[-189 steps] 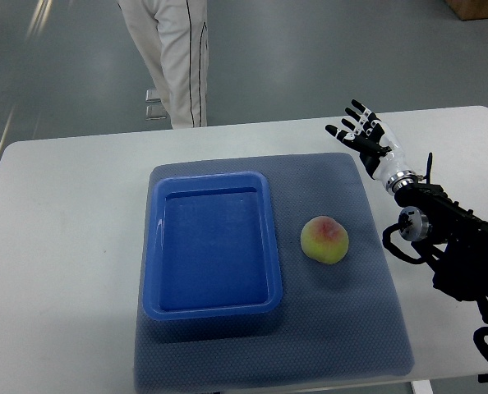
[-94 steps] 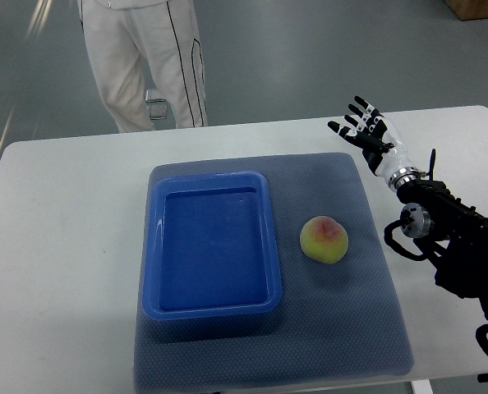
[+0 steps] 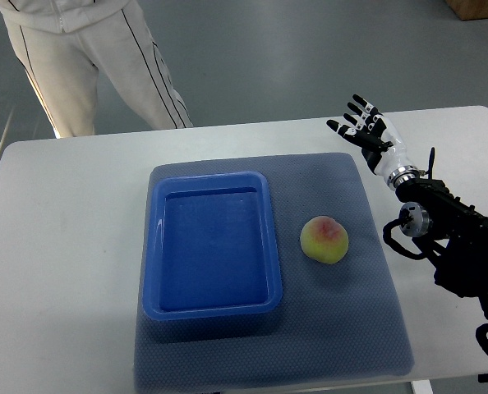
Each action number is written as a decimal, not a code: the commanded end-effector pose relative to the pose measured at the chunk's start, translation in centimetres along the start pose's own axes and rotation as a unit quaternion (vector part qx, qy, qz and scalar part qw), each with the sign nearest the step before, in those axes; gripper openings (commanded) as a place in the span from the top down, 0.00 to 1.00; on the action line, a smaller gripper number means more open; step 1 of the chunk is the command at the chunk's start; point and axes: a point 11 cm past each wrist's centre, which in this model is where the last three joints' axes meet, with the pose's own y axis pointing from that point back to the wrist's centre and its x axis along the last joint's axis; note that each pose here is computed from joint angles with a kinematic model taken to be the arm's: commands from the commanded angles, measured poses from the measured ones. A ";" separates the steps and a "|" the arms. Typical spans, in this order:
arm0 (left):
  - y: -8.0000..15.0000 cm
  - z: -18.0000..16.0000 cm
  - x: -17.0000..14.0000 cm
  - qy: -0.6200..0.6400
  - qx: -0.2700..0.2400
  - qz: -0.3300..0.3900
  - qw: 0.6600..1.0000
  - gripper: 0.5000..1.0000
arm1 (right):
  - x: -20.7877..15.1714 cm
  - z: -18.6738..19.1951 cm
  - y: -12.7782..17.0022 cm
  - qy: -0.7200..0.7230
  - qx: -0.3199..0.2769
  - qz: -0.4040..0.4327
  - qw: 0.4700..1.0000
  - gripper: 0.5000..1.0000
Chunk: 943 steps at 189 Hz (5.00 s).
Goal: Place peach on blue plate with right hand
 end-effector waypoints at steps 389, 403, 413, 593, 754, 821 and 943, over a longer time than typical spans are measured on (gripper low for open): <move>0.0 0.1 0.0 0.000 0.000 0.000 1.000 0.00 | -5.4 -0.5 9.3 0.635 -0.071 -0.502 0.583 0.19; 0.0 0.1 0.0 0.000 0.000 0.000 1.000 0.00 | -5.1 -0.3 9.2 0.636 -0.075 -0.501 0.582 0.26; 0.0 0.1 0.0 0.000 0.000 0.000 1.000 0.00 | -5.1 -0.3 9.2 0.637 -0.076 -0.500 0.582 0.29; 0.0 0.1 0.1 0.000 0.000 0.001 1.000 0.00 | -13.8 -6.4 4.3 0.669 0.010 -0.497 0.553 0.47; 0.0 0.1 0.1 0.000 0.000 0.001 1.000 0.00 | -23.5 4.5 4.8 0.610 0.006 -0.544 0.576 0.19; 0.0 0.1 0.1 0.000 0.000 0.001 1.000 0.00 | -23.3 4.3 4.7 0.604 0.004 -0.543 0.584 0.14; 0.0 0.1 0.1 0.000 0.000 0.001 1.000 0.00 | -13.7 -3.7 -0.2 0.389 0.041 -0.331 0.859 0.14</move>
